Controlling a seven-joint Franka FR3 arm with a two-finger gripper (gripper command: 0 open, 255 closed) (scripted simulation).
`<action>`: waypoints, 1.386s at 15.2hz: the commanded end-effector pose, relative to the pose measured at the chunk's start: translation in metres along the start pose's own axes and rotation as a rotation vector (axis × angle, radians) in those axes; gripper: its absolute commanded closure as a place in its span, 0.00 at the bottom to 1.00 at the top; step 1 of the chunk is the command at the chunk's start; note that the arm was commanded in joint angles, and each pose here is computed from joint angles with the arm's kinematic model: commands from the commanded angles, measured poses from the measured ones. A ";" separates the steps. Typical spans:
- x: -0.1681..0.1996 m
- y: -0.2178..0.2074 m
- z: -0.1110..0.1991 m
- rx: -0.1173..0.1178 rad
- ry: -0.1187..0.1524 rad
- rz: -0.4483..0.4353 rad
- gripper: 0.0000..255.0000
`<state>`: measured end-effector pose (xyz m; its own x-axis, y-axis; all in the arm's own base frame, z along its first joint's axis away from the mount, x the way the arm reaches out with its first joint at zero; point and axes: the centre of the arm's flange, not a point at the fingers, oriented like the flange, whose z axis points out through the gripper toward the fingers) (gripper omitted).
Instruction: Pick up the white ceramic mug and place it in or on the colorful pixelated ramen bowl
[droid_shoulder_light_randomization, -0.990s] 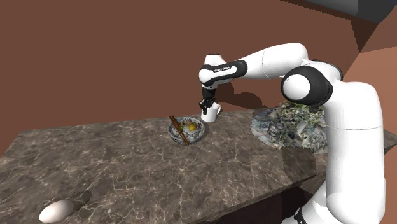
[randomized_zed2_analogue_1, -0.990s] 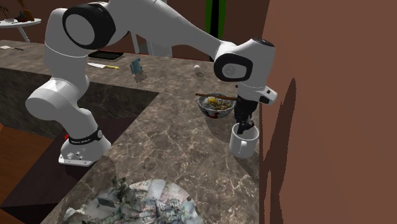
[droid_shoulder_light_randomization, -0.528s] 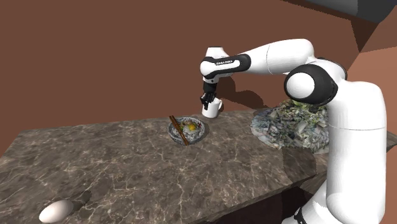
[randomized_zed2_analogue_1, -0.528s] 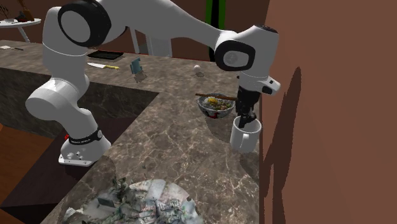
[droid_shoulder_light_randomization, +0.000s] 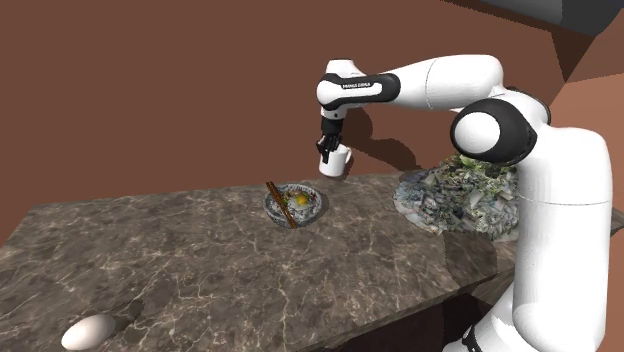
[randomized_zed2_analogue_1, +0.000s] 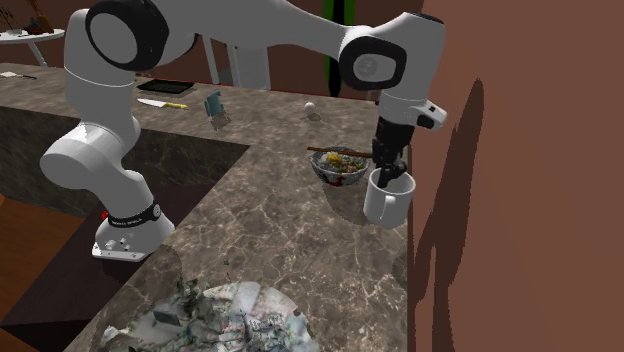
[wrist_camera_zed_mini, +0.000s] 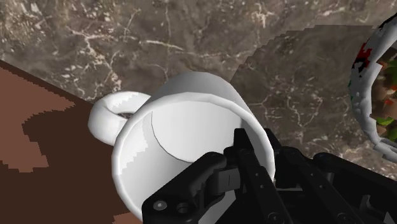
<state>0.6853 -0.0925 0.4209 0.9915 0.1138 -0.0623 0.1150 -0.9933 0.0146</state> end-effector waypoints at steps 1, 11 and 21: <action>-0.001 0.001 -0.012 0.000 0.000 0.000 1.00; -0.005 0.001 -0.064 0.000 0.000 0.000 1.00; -0.019 -0.063 -0.093 0.000 0.000 0.000 1.00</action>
<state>0.6703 -0.0418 0.5141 0.9914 0.1150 -0.0622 0.1161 -0.9931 0.0143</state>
